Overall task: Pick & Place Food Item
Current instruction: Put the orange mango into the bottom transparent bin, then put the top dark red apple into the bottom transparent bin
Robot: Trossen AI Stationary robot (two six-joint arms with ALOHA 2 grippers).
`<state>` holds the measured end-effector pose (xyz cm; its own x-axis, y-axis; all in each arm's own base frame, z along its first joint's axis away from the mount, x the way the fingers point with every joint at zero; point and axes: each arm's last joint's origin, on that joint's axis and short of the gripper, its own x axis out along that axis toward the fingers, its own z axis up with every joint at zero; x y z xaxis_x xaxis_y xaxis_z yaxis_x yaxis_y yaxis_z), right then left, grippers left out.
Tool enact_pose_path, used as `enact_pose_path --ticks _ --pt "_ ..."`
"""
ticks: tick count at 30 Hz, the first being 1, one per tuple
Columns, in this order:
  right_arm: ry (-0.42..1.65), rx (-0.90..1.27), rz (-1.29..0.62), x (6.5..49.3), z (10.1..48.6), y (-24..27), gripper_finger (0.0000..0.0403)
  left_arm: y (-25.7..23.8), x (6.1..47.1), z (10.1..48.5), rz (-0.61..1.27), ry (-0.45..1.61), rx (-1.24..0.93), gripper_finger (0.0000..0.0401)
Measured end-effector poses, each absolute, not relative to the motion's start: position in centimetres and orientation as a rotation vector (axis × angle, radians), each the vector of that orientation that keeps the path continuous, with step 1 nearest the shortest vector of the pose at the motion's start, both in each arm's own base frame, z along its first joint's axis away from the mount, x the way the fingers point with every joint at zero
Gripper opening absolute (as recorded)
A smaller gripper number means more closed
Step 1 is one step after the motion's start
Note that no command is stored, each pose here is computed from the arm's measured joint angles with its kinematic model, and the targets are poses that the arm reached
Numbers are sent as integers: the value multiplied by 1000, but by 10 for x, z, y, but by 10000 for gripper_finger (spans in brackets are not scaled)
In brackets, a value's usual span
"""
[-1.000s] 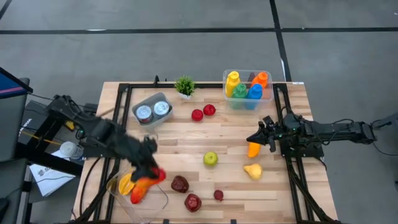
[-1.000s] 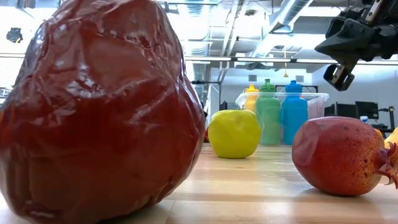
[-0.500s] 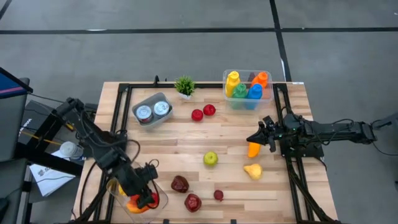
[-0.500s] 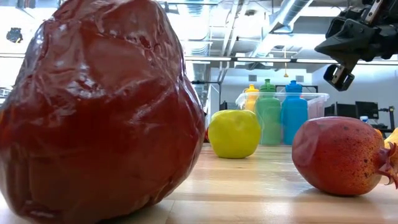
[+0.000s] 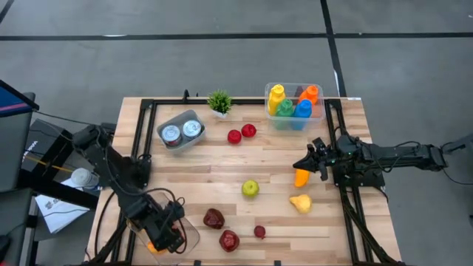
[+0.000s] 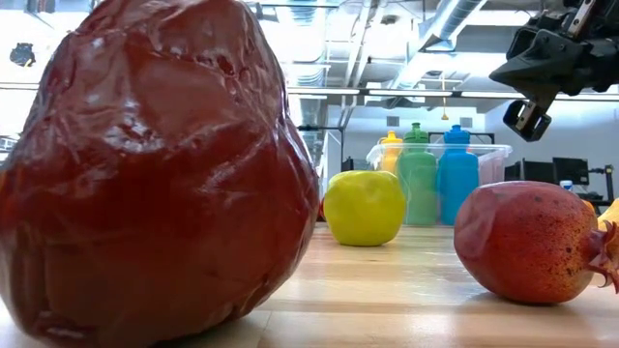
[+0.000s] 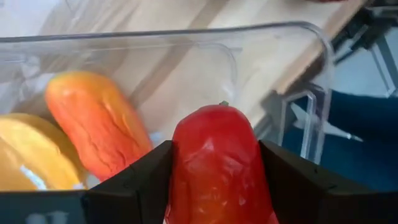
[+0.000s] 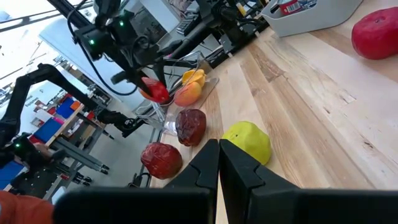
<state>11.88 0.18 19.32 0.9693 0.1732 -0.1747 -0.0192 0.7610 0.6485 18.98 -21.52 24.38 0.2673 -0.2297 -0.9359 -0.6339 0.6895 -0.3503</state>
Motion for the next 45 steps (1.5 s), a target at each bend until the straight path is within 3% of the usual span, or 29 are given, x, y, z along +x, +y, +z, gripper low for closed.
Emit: enact_pose_path --ticks 19,29,37,45 --pt "231 700 106 119 193 2 6 -220 195 207 427 1277 -680 218" --pt "231 699 106 119 193 2 6 -217 193 199 381 1336 -671 287" --pt "230 699 106 119 193 2 6 -209 194 217 257 1362 -720 342" --pt "231 700 105 119 193 2 6 -176 181 270 164 1237 -860 344"
